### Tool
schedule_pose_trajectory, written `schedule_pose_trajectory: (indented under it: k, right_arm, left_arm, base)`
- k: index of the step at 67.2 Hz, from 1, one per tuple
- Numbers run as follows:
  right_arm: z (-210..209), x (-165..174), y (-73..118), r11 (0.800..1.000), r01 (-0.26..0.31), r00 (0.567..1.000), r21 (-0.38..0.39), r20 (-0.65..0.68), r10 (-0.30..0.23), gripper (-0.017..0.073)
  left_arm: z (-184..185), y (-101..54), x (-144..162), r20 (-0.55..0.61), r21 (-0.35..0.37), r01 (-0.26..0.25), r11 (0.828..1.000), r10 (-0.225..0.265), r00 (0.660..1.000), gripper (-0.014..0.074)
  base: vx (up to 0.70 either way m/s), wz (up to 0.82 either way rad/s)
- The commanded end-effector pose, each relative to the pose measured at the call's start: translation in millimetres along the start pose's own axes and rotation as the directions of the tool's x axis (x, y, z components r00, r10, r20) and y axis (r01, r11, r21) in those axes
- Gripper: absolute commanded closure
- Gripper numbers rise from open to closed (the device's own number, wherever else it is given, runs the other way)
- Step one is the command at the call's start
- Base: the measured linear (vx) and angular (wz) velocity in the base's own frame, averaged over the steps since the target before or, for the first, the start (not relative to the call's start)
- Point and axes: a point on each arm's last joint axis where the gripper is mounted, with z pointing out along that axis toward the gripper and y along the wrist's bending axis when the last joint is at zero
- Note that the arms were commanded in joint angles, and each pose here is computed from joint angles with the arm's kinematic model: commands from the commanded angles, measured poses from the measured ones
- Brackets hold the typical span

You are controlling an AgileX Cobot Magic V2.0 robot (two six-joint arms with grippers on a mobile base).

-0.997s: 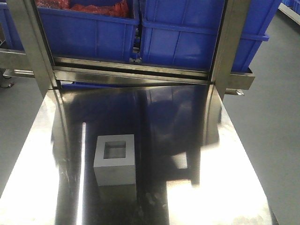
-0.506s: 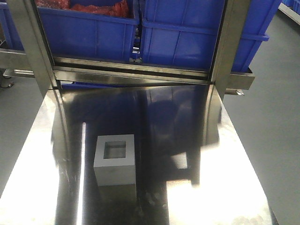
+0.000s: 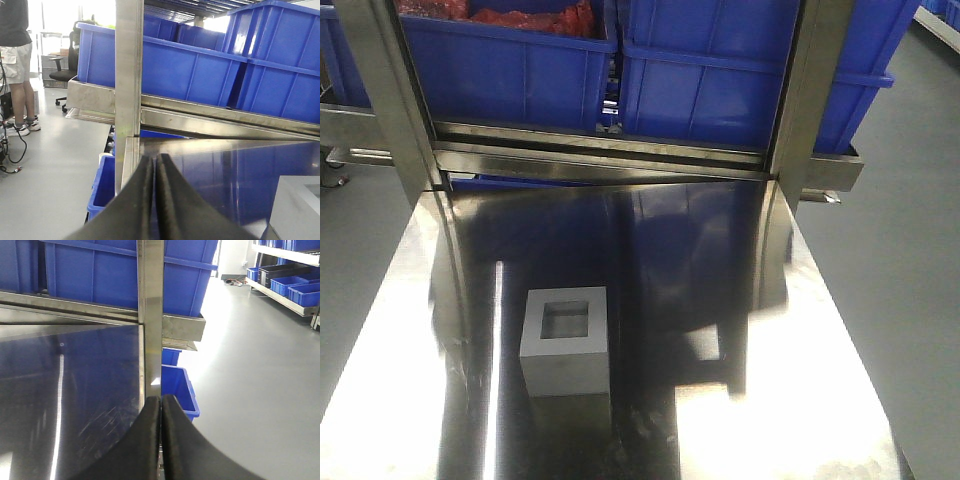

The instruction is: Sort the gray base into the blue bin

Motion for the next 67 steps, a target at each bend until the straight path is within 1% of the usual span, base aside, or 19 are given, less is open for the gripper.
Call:
schedule_pose_trajectory:
  k: [1,8,12,18,26,31,36,44,50,54,57,62,67]
  right_arm:
    - [-1,-6,-0.5,1.000,0.014,0.996,0.010,0.082,-0.015,0.0564]
    - [-1,-6,-0.5,1.000,0.014,0.996,0.010,0.082,-0.015,0.0564]
    - [-1,-6,-0.5,1.000,0.014,0.996,0.010,0.082,-0.015,0.0564]
    - [-1,-6,-0.5,1.000,0.014,0.996,0.010,0.082,-0.015,0.0564]
    - [-1,-6,-0.5,1.000,0.014,0.996,0.010,0.082,-0.015,0.0564]
    - [-1,-6,-0.5,1.000,0.014,0.996,0.010,0.082,-0.015,0.0564]
    - [-1,-6,-0.5,1.000,0.014,0.996,0.010,0.082,-0.015,0.0564]
    - [-1,-6,-0.5,1.000,0.014,0.996,0.010,0.082,-0.015,0.0564]
    - [-1,-6,-0.5,1.000,0.014,0.996,0.010,0.082,-0.015,0.0564]
    - [-1,-6,-0.5,1.000,0.014,0.996,0.010,0.082,-0.015,0.0564]
    - [-1,-6,-0.5,1.000,0.014,0.996,0.010,0.082,-0.015,0.0564]
    - [-1,-6,-0.5,1.000,0.014,0.997,0.010,0.081,-0.015,0.0564]
    - [-1,-6,-0.5,1.000,0.014,0.997,0.010,0.081,-0.015,0.0564]
  left_arm:
    - [-2,-2.2,-13,0.117,0.023,0.005,1.000,-0.007,0.993,0.0601]
    - [-3,-2.8,-17,0.141,0.028,0.004,1.000,-0.008,0.990,0.0601]
    - [-4,-3.4,-24,0.169,0.033,0.016,0.999,-0.021,0.985,0.0601]
    - [-6,-4.7,-41,0.205,0.036,0.015,0.999,-0.022,0.979,0.0601]
    - [-1,-6.6,-68,0.197,0.032,0.007,0.999,-0.013,0.980,0.0601]
    - [9,-7.2,-81,0.141,0.022,0.011,1.000,-0.014,0.990,0.0601]
    - [22,-7.4,-97,0.057,0.004,0.020,1.000,-0.021,0.998,0.0601]
    - [41,-7.0,-115,-0.086,-0.031,0.020,0.999,-0.022,0.996,0.0601]
    - [51,-5.6,-118,-0.211,-0.062,0.015,0.998,-0.028,0.977,0.0601]
    - [57,-4.3,-116,-0.307,-0.084,0.010,0.996,-0.035,0.951,0.0601]
    - [59,-3.6,-112,-0.355,-0.094,0.005,0.996,-0.039,0.934,0.0601]
    - [63,-2.6,-106,-0.414,-0.105,0.000,0.994,-0.043,0.909,0.0601]
    - [66,-2.3,-103,-0.439,-0.108,-0.005,0.994,-0.044,0.897,0.0601]
  base:
    - [0.00,0.00]
    - [0.00,0.00]
    - [0.00,0.00]
    - [0.00,0.00]
    - [0.00,-0.01]
    - [0.00,0.00]
    - [0.00,0.00]
    - [0.00,0.00]
    - [0.00,0.00]
    - [0.00,0.00]
    - [0.00,0.00]
    - [0.00,0.00]
    - [0.00,0.00]
